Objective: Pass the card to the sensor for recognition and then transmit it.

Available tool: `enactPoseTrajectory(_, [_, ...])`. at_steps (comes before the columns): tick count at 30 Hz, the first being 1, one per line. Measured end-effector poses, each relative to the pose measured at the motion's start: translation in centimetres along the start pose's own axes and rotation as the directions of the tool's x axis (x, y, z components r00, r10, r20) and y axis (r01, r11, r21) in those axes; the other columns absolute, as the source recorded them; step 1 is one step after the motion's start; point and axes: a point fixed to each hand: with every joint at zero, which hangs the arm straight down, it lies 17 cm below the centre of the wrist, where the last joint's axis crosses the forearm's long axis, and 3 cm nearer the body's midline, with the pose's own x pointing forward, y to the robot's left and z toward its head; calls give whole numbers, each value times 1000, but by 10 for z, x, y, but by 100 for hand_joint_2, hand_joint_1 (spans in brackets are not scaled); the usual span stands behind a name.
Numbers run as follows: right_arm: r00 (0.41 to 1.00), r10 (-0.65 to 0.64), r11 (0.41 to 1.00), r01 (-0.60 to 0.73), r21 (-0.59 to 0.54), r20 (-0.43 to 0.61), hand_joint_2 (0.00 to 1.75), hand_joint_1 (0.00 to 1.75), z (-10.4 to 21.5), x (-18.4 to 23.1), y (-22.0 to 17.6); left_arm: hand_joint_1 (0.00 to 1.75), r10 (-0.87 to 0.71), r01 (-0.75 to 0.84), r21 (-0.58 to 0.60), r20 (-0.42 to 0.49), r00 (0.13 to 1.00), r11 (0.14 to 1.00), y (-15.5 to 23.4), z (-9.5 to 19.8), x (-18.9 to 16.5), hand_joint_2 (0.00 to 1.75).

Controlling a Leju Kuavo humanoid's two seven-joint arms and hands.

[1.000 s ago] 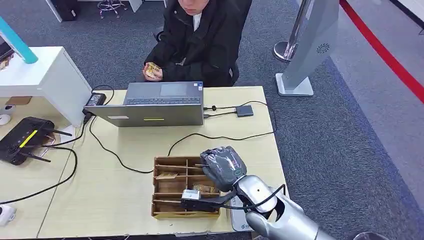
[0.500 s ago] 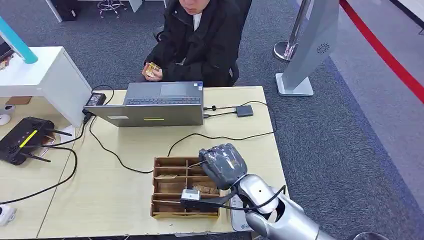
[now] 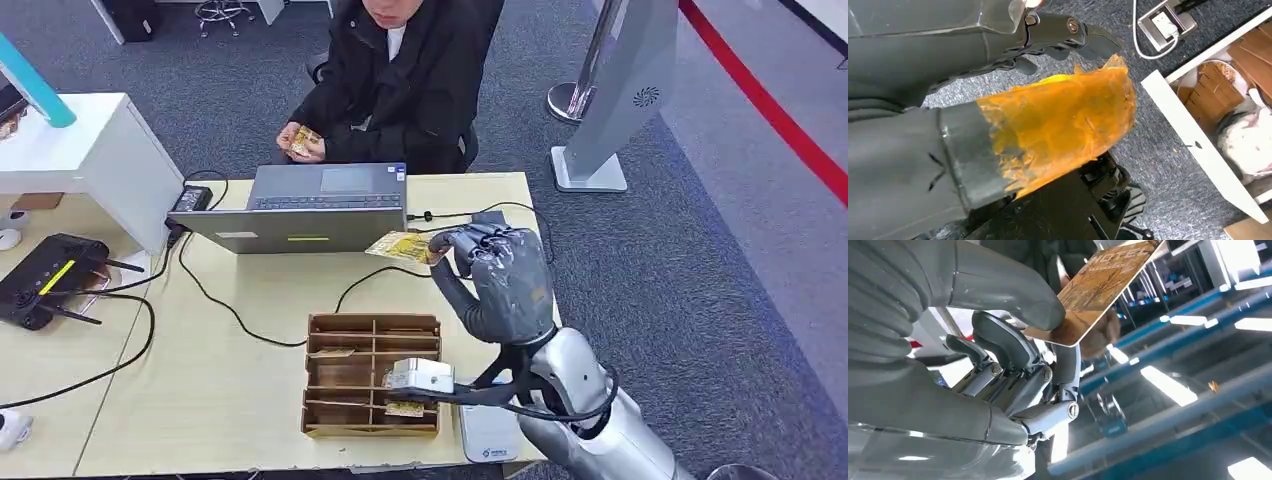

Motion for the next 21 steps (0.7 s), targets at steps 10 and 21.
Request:
enactPoseTrajectory(10, [1000,7,994,-6,-113,7,175,175,-4,-3,-35,0,8,-8,7,11,1000,1000,1,0,1,0])
enactPoseTrajectory(21, [1000,14,991,-14,-132,4,175,175,-5,-7,-41,0,8,-8,12,13,1000,1000,2,0,2,0])
